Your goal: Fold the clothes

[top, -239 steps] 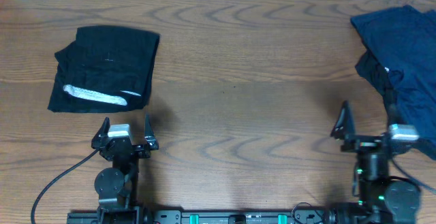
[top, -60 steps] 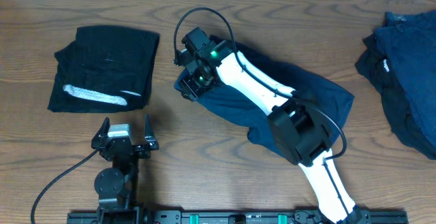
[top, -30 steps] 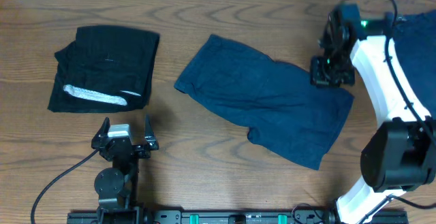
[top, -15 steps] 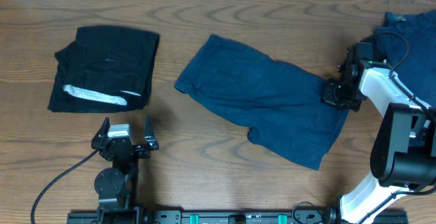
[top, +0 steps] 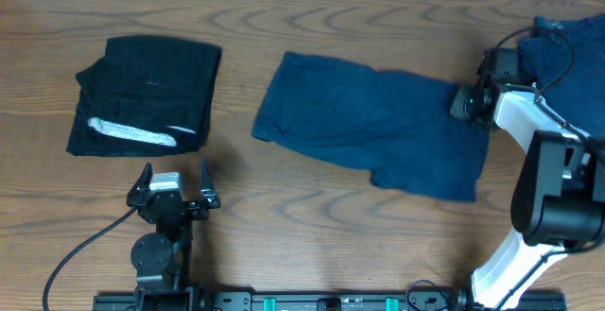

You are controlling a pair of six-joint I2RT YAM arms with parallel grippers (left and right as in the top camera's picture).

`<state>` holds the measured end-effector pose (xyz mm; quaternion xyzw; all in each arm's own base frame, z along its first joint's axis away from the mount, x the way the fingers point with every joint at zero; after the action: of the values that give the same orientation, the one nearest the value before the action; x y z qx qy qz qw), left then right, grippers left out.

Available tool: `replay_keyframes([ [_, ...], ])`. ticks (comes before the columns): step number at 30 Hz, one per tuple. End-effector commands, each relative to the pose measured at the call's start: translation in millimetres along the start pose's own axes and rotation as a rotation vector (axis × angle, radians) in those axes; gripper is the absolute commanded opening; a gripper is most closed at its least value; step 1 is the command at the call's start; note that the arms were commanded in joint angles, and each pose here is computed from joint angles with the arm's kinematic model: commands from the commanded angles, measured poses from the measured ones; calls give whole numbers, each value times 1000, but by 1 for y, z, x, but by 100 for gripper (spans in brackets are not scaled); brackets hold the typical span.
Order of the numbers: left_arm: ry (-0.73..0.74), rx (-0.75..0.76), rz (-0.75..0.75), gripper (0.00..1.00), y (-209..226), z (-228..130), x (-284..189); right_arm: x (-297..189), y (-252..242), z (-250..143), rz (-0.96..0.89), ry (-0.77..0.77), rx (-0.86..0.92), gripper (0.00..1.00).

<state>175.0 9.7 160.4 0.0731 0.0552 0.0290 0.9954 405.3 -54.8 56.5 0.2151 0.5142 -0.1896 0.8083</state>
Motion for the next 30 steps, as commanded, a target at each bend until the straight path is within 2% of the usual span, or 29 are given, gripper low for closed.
replay_keyframes([
  [1, 49, 15, 11, 98, 0, -13, 1, 60, -24, -45, -97, 115, -24, 1],
  [7, 49, 15, 11, 98, 0, -13, 1, 70, -9, -22, -21, -33, -61, 1],
  [13, 49, 15, 11, 98, 0, -13, 1, 48, 13, 4, 27, -122, -123, 1],
  [18, 49, 15, 11, 98, 0, -13, 1, -5, 37, 40, 80, -243, -193, 7],
  [22, 49, 15, 11, 98, 0, -13, 1, -71, 46, 63, 104, -294, -182, 10],
  [26, 49, 15, 11, 98, 0, -13, 1, -127, 43, 64, 108, -305, -179, 20],
  [30, 49, 15, 11, 98, 0, -13, 1, -154, 36, 55, 99, -286, -180, 30],
])
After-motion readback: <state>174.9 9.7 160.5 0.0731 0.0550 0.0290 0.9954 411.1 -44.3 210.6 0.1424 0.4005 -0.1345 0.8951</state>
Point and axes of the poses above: each gripper's point midway between its finger pads, its own x axis out along the fingers, its own y axis along the line the jaws close on, z = x × y, the point moved 7 cm from there along -x, back along the fingers, and after that the axes turned 9 degrees about x, right-handed, at the moved point
